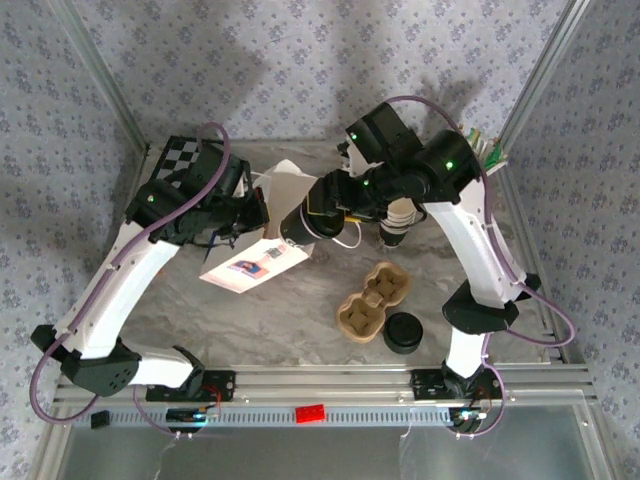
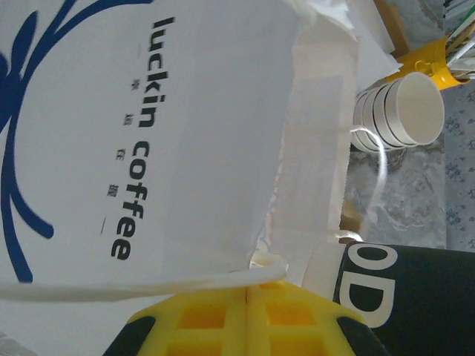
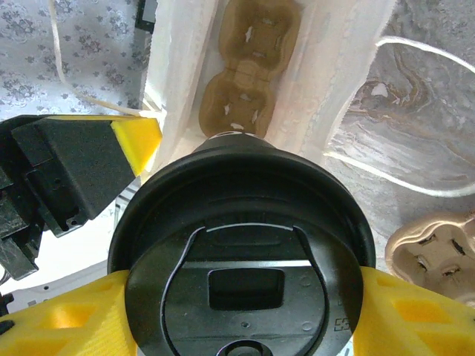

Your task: Pack the takeout coffee

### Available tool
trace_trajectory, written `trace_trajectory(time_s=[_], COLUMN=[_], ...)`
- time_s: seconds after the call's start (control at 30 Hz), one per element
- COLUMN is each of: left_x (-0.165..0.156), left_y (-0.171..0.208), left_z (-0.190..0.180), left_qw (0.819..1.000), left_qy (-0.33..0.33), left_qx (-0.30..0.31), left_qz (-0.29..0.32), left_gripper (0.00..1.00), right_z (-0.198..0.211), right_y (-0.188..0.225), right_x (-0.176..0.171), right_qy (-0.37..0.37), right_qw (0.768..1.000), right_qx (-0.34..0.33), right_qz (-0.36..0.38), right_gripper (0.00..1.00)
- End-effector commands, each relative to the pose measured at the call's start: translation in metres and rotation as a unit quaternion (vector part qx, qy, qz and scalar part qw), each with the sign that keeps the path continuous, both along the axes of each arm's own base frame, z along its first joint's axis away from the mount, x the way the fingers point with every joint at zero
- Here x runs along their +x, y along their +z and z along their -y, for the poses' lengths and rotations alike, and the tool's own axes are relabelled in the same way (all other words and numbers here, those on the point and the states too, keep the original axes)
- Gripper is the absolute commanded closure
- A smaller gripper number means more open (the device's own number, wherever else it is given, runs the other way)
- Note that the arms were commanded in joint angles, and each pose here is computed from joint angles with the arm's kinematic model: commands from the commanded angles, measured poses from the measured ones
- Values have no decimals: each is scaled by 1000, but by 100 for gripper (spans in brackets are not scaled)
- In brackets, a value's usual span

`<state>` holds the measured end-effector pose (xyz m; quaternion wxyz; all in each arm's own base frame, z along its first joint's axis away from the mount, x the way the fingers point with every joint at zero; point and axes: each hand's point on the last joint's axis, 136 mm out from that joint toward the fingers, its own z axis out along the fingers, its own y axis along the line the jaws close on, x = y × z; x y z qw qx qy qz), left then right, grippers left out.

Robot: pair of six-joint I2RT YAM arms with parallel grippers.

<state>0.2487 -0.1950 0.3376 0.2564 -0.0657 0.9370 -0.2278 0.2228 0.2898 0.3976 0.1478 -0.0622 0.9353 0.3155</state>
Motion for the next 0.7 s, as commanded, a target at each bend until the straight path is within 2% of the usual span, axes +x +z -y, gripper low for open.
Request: trace_trajectory(time_s=[0.0,0.1,0.33,0.43,0.6,0.67], left_x=[0,-2,-1,1,8,8], left_y=[10,8,18,19,41,40], left_z=[3,1,23,30,51,57], left_qw=[1000,1000,997,996,985,982], left_qy=[1,-1,-7,-2,-4,-1], left_qx=[-17,-11,-74,-81,-158,-177], left_qz=[13,10,24,28,66,64], left_gripper=[100,100,100,100,100,100], right_z=[20,30,33,34,41,42], right_y=[3,8,-2,-3,-17,-19], right_x=[-10,-7,-7,-7,-10,-9], right_qy=[-14,-27,-28,-30,-37,-40], right_qw=[1000,999,999,999,996,996], right_qx=[-4,1,-13,-15,-51,-56], right_qz=[-21,-16,-35,-38,-59,-61], right_gripper=[44,44,44,44,44,44])
